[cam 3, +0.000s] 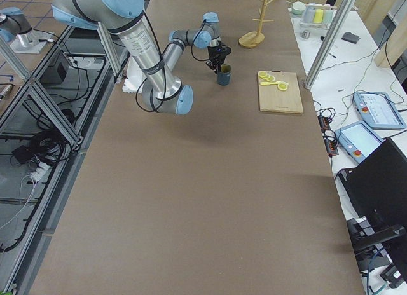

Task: Hang cup on storage rack
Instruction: 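Carry the teal mug with the right gripper toward the table center, then release the mug upright and withdraw the right gripper while the left arm moves in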

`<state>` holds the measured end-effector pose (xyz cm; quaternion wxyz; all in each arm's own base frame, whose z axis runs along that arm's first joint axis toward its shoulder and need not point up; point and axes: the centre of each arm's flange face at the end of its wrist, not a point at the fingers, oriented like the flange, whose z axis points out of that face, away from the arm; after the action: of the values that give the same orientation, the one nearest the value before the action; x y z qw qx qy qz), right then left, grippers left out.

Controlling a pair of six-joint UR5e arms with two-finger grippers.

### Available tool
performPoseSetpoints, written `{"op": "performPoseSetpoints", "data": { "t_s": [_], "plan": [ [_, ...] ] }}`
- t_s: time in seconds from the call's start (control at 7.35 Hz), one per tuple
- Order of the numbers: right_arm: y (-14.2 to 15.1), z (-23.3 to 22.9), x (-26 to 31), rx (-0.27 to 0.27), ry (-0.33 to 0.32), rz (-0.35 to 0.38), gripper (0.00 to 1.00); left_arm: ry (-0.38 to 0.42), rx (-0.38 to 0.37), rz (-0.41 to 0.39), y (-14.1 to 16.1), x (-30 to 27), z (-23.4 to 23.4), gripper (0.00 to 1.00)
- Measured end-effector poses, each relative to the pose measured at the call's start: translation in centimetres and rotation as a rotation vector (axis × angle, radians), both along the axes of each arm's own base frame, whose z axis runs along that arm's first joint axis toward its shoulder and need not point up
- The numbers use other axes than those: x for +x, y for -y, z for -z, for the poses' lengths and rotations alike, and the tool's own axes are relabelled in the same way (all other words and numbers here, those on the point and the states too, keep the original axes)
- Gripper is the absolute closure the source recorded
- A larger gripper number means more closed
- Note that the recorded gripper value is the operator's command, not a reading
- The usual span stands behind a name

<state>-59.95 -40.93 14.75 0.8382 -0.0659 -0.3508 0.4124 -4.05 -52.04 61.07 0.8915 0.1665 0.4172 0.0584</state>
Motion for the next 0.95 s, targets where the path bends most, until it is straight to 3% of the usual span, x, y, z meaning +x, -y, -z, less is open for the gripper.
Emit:
{"op": "performPoseSetpoints", "data": {
  "t_s": [0.41,0.82,0.95],
  "plan": [
    [0.5,0.9,3.6,0.105,0.022,0.098,0.0,-0.001,0.012,-0.001,0.0,0.0,0.3,0.01],
    [3.9,-1.5,12.0,0.208,0.042,0.239,0.0,-0.037,0.083,0.057,-0.1,0.0,2.4,0.01],
    [5.3,-3.6,15.0,0.241,0.032,0.296,0.0,-0.065,0.143,0.079,-0.9,0.2,3.1,0.01]
  ]
}}
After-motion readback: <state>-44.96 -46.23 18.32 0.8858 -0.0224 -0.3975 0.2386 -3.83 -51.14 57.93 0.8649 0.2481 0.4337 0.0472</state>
